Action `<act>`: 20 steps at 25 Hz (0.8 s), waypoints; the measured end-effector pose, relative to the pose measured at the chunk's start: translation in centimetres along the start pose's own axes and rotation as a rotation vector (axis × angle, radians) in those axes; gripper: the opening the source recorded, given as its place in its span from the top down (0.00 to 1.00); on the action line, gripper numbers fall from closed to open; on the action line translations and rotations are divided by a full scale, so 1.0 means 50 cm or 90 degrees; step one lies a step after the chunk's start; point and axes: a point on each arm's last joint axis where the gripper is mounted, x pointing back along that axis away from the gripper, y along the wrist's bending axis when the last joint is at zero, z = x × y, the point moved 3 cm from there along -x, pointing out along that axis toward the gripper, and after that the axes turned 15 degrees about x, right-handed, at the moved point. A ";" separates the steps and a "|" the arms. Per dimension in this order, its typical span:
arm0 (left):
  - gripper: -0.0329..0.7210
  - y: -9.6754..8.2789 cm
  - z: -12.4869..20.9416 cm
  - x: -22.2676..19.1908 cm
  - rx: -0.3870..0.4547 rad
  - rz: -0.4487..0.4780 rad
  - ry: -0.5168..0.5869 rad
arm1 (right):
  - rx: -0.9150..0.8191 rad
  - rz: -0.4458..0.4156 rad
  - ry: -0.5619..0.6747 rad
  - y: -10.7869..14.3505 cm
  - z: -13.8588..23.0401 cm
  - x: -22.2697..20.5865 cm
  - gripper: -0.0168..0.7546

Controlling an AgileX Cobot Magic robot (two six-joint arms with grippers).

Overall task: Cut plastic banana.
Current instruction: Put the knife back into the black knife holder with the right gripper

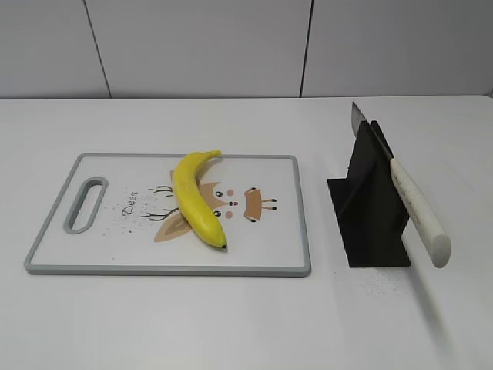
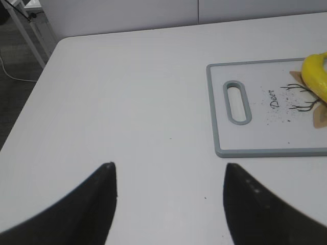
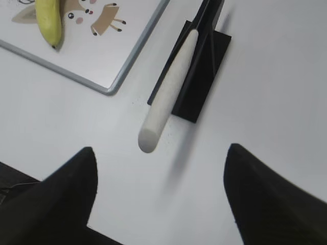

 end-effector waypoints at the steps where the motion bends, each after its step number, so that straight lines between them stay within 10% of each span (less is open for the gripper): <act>1: 0.12 0.000 0.000 0.000 0.000 0.000 0.000 | 0.006 0.003 -0.001 0.003 0.018 0.000 0.20; 20: 0.18 0.000 0.000 0.000 0.000 0.000 0.000 | 0.027 0.064 -0.156 0.038 0.200 0.064 0.21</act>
